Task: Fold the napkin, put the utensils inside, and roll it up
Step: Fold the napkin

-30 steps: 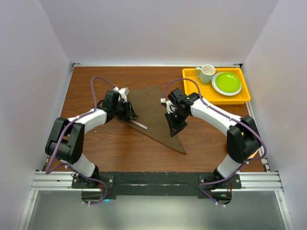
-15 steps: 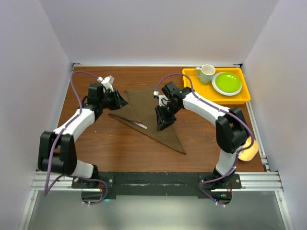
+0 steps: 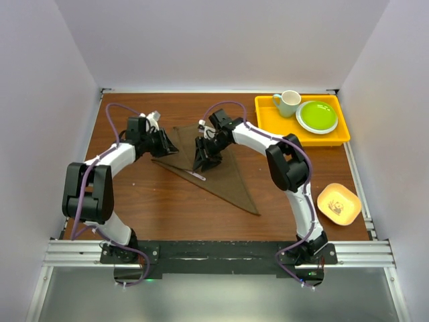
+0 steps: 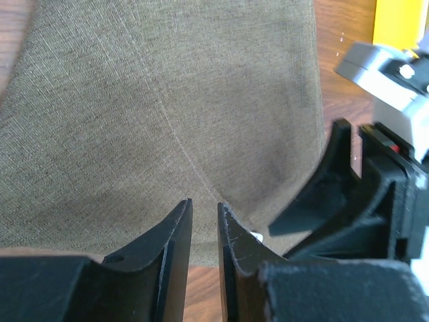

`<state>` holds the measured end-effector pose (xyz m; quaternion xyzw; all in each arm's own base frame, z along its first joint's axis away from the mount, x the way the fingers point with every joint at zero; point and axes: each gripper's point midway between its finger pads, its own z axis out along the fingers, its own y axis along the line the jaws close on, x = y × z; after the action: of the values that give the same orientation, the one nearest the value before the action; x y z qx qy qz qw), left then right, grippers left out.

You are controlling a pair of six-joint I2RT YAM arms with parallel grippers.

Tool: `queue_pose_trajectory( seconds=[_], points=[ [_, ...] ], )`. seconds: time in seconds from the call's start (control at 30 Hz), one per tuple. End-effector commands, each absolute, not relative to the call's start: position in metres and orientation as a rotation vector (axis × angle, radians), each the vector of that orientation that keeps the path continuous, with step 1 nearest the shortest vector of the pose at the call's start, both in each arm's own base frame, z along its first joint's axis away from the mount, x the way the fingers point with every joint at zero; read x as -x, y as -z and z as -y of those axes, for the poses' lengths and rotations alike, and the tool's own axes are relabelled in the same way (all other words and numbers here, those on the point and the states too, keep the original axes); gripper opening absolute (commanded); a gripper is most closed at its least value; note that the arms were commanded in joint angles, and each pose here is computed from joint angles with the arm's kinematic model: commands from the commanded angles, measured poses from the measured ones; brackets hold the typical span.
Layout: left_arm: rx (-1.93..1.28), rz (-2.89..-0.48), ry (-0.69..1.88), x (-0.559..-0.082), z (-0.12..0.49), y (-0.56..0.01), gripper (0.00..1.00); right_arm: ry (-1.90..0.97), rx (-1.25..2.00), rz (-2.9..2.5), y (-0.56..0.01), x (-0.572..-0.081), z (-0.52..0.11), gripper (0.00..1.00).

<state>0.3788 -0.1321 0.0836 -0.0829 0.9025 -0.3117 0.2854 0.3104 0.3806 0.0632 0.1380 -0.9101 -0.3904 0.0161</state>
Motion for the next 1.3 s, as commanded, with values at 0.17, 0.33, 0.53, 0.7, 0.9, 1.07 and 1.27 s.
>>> queue_pose_trajectory(
  seconds=[0.17, 0.33, 0.53, 0.7, 0.9, 1.07, 1.27],
  points=[
    [0.186, -2.37, 0.847, -0.379, 0.126, -0.108, 0.26, 1.381, -0.41, 2.779, -0.071, -0.335, -0.409, 0.46],
    [0.184, -2.368, 0.826, -0.376, 0.12, -0.109, 0.25, 1.379, -0.382, 2.76, -0.064, -0.336, -0.412, 0.34],
    [0.189, -2.366, 0.813, -0.379, 0.114, -0.108, 0.25, 1.398, -0.347, 2.755, -0.074, -0.333, -0.412, 0.13],
    [0.217, -2.385, 0.831, -0.381, 0.114, -0.098, 0.25, 1.436, -0.319, 2.738, -0.079, -0.322, -0.412, 0.11],
    [0.247, -2.412, 0.855, -0.384, 0.115, -0.088, 0.25, 1.48, -0.316, 2.693, -0.089, -0.311, -0.421, 0.07],
    [0.26, -2.434, 0.845, -0.385, 0.114, -0.081, 0.24, 1.509, -0.298, 2.672, -0.095, -0.308, -0.426, 0.07],
    [0.266, -2.459, 0.829, -0.385, 0.111, -0.075, 0.24, 1.483, -0.268, 2.636, -0.079, -0.298, -0.426, 0.08]
  ],
)
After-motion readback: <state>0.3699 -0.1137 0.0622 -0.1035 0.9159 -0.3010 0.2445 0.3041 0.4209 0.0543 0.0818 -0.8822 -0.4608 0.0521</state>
